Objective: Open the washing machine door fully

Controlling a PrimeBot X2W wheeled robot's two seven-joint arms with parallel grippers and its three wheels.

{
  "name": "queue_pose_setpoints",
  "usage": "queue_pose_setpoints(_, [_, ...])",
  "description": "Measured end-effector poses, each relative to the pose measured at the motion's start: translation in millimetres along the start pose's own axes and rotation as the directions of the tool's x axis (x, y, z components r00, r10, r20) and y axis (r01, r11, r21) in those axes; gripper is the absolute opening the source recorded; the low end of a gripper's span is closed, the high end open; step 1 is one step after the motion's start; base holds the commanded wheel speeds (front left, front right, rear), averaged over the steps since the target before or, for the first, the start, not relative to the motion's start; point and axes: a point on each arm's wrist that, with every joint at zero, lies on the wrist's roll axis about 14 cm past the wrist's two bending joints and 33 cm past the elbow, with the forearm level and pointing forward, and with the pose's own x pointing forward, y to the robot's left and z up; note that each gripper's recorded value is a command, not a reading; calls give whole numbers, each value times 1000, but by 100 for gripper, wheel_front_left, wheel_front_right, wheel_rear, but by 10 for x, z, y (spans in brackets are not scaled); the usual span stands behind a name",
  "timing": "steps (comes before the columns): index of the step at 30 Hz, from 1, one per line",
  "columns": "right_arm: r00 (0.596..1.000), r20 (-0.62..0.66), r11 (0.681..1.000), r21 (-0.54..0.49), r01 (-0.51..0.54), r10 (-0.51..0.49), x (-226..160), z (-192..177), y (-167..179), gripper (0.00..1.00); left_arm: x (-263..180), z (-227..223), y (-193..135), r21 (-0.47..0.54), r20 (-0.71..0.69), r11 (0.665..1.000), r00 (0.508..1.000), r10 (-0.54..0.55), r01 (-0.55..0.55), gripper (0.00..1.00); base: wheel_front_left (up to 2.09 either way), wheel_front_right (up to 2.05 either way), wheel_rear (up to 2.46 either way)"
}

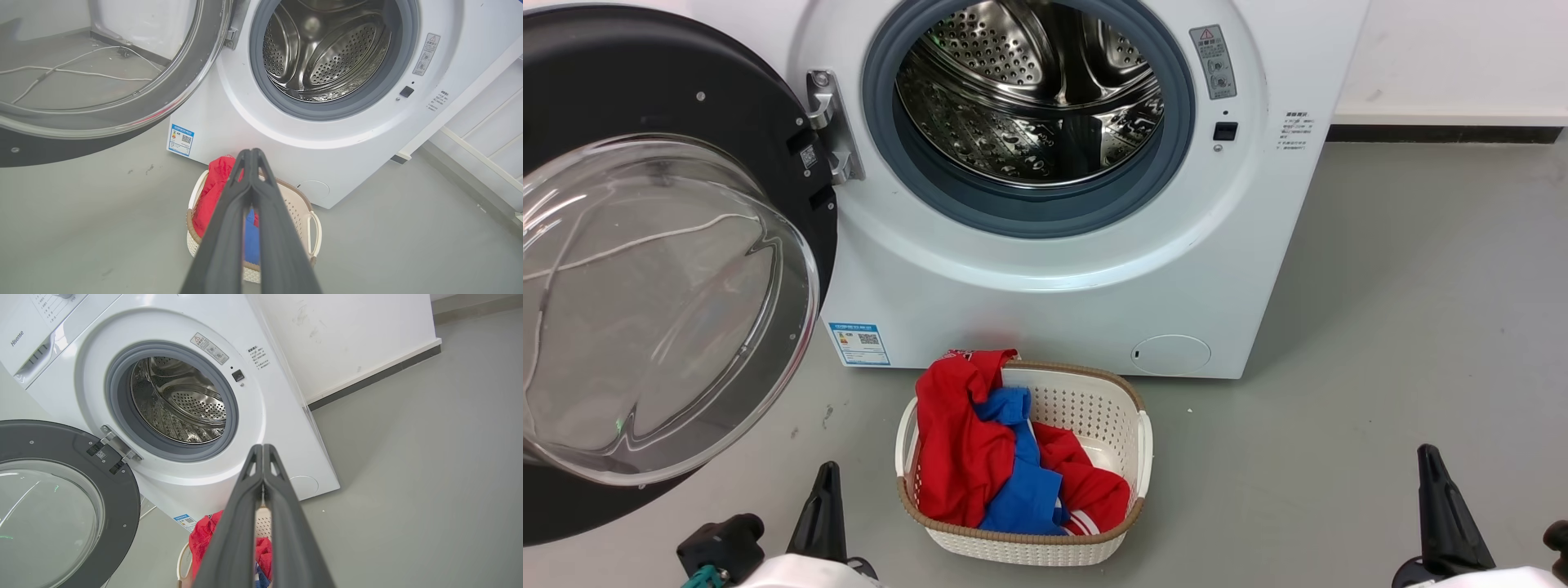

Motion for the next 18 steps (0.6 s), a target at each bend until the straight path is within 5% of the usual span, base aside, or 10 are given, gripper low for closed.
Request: queue_pose_setpoints(18, [999,-23,955,294,34,-28,140,-15,-27,0,121,44,41,-317,-26,948,1000,17,-24,0,0,0,0])
